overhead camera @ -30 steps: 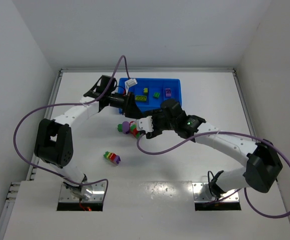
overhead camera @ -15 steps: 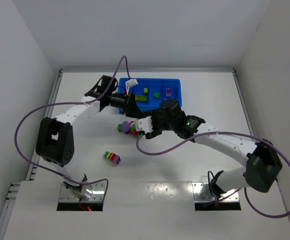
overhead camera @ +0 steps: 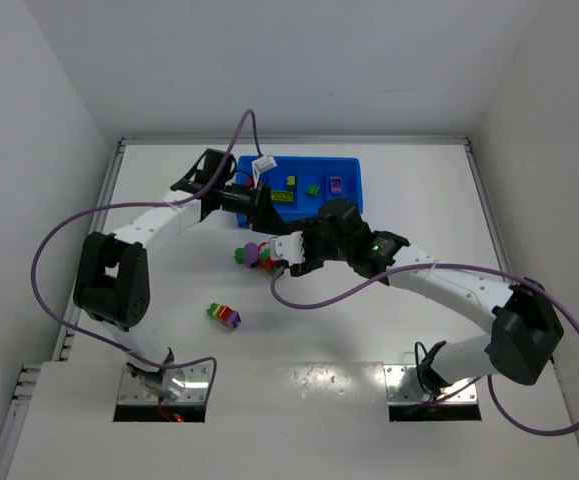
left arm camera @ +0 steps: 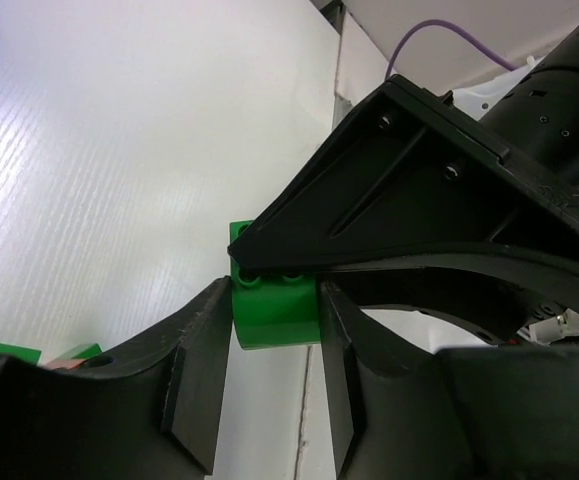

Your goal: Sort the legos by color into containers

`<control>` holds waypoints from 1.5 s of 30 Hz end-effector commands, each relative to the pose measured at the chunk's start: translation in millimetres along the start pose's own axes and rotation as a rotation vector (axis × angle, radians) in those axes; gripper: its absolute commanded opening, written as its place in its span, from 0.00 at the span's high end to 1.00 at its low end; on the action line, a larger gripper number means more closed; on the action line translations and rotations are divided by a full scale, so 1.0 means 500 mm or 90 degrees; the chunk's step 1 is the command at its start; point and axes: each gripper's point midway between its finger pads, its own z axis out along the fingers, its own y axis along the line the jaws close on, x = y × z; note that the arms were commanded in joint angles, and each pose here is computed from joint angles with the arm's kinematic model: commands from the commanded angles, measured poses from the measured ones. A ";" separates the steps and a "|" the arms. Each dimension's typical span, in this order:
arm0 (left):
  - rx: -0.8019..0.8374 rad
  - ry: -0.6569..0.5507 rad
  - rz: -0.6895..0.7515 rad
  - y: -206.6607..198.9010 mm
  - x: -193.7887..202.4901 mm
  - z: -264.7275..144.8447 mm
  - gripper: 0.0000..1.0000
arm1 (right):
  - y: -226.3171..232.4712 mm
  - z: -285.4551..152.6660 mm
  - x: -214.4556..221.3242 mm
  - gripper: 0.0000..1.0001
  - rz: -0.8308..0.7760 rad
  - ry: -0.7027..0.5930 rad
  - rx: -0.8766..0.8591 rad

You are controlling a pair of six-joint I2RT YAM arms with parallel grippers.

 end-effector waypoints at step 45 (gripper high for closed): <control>0.056 -0.006 0.072 -0.045 -0.049 0.009 0.48 | -0.054 -0.028 -0.057 0.89 -0.026 -0.059 0.066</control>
